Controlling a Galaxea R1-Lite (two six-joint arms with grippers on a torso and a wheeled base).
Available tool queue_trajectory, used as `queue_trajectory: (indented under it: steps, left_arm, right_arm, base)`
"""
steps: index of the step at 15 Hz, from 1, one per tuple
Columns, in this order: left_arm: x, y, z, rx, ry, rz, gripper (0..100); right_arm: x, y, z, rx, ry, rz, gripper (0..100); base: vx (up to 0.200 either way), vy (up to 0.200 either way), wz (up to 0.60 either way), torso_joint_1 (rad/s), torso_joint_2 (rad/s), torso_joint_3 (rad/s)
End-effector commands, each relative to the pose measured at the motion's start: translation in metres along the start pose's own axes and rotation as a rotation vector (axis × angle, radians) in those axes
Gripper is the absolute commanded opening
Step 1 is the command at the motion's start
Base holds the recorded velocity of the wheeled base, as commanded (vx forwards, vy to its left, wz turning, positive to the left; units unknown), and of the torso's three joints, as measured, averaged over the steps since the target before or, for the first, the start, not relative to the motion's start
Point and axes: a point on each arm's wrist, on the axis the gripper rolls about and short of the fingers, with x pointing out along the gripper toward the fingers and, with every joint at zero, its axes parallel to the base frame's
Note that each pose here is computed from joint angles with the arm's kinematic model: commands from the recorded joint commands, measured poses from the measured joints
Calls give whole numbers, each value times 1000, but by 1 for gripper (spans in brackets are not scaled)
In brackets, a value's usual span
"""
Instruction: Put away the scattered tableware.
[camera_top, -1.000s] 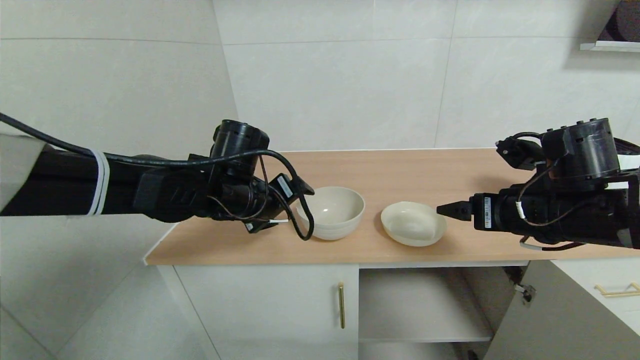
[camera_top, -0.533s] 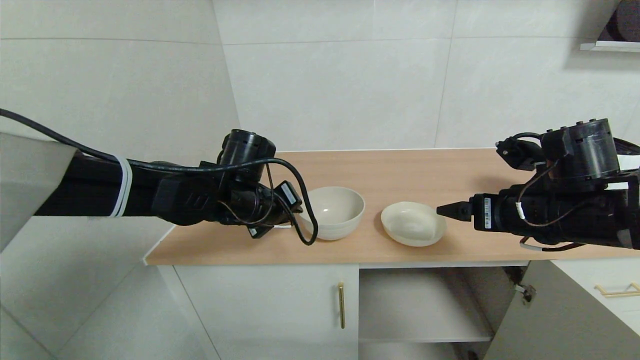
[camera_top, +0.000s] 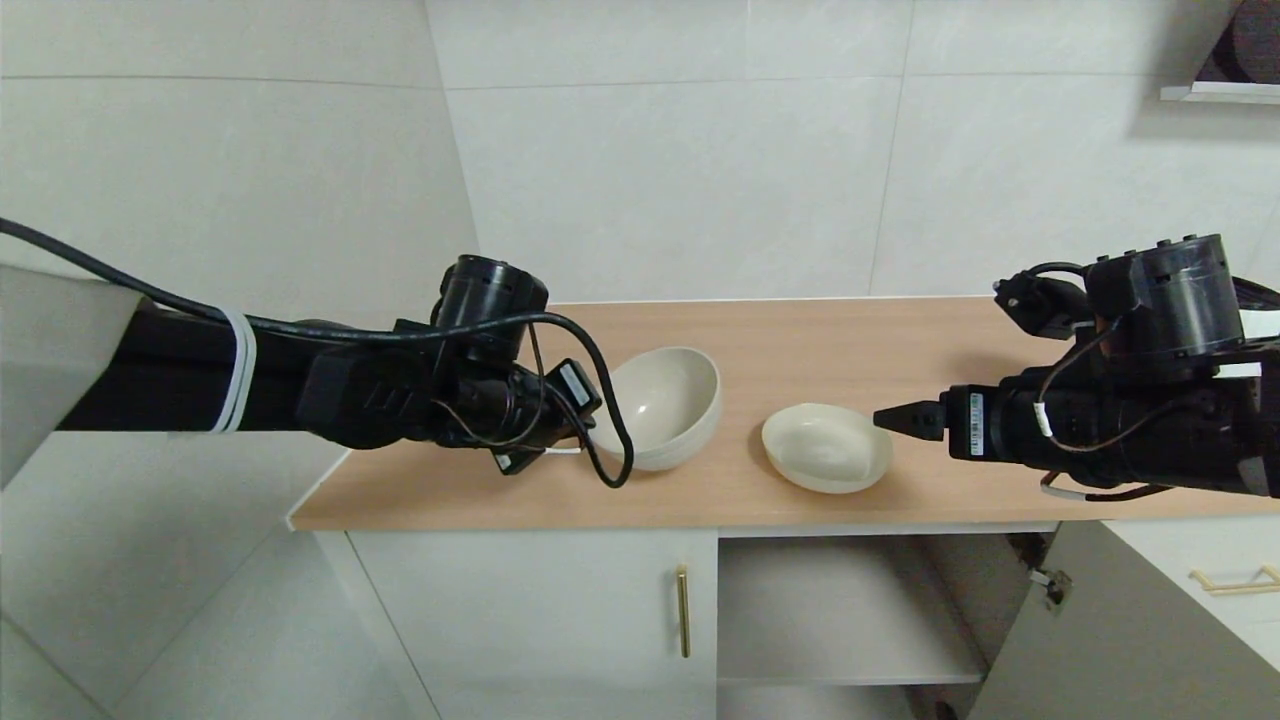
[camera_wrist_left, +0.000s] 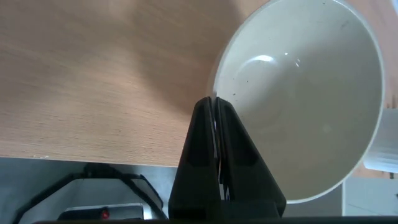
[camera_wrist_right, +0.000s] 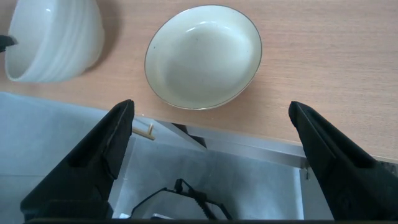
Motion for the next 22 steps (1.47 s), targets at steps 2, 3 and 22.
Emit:
queue_trajectory:
  steps: [2,3,22]
  left_arm:
    - [-25,-8,6,3,-35,-50,0]
    - [-35,-9,7,7,-41,-60,0]
    - [-46,-7,6,26,-13,-86,0]
  right_arm:
    - [1,0,1,8,0,1,100]
    - [4,0,0,7,7,-3,100]
    - [110,-6,-31,63,48,-304,100]
  base:
    - [0,0,0,0,0,0]
    - [0,0,0,0,0,0]
    - [0,0,0,0,0,0]
